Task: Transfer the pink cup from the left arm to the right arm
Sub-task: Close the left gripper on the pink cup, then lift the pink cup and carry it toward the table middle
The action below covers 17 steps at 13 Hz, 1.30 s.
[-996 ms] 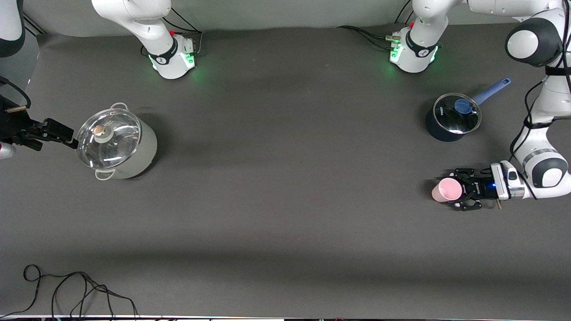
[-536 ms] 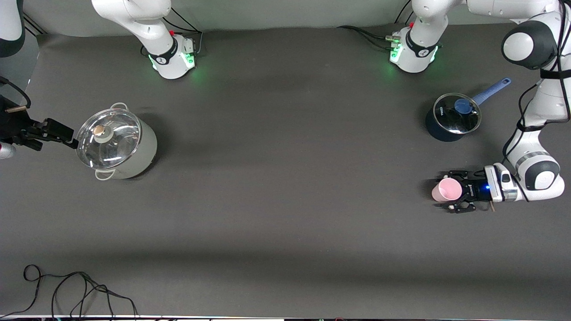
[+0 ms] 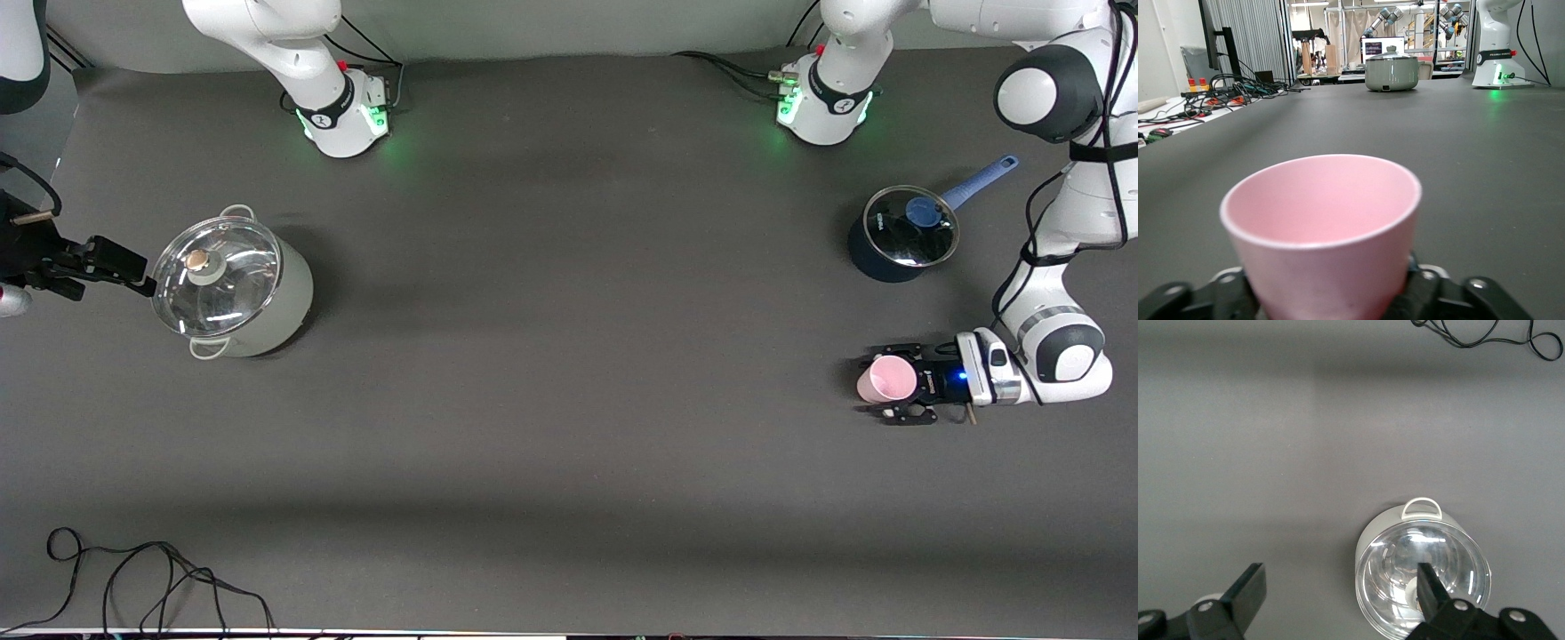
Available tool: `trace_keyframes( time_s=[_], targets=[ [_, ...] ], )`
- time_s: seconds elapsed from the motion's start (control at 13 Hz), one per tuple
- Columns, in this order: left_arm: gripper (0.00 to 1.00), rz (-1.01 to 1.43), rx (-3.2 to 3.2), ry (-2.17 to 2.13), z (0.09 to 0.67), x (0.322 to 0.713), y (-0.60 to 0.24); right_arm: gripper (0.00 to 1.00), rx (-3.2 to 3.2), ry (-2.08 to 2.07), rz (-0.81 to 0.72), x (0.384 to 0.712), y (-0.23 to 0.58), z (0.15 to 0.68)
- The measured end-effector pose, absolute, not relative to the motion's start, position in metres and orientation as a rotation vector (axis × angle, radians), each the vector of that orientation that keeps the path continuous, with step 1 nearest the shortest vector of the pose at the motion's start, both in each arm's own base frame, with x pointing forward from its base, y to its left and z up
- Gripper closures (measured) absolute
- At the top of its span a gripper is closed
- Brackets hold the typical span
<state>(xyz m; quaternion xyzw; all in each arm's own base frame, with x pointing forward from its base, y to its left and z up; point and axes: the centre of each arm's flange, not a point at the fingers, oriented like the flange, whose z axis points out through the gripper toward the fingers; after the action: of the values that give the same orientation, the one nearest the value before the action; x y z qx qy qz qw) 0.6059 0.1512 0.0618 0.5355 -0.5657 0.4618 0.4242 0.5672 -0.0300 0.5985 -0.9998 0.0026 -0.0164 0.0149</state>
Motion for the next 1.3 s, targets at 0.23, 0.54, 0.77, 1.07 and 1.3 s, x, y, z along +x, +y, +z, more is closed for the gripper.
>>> trace_keyframes(
  time_s=[0.23,0.54,0.77,1.07,1.3],
  targets=[
    [0.35,1.173,1.321,-1.416,0.061,0.610,0.138,0.00,-3.111,0.008,-0.051,0.567,-0.030,0.598],
    [0.35,1.188,1.286,-1.418,0.062,0.618,0.115,0.00,-3.111,0.008,-0.051,0.567,-0.030,0.598],
    [0.35,1.219,1.217,-1.439,0.078,0.635,0.084,0.00,-3.111,0.045,-0.046,0.567,-0.030,0.598],
    [0.35,1.271,1.133,-1.413,0.097,0.659,0.003,0.00,-3.090,0.341,-0.004,0.560,-0.031,0.602],
    [0.35,1.353,1.131,-1.388,0.119,0.684,-0.083,0.00,-3.010,0.782,0.013,0.553,-0.032,0.609]
  ],
)
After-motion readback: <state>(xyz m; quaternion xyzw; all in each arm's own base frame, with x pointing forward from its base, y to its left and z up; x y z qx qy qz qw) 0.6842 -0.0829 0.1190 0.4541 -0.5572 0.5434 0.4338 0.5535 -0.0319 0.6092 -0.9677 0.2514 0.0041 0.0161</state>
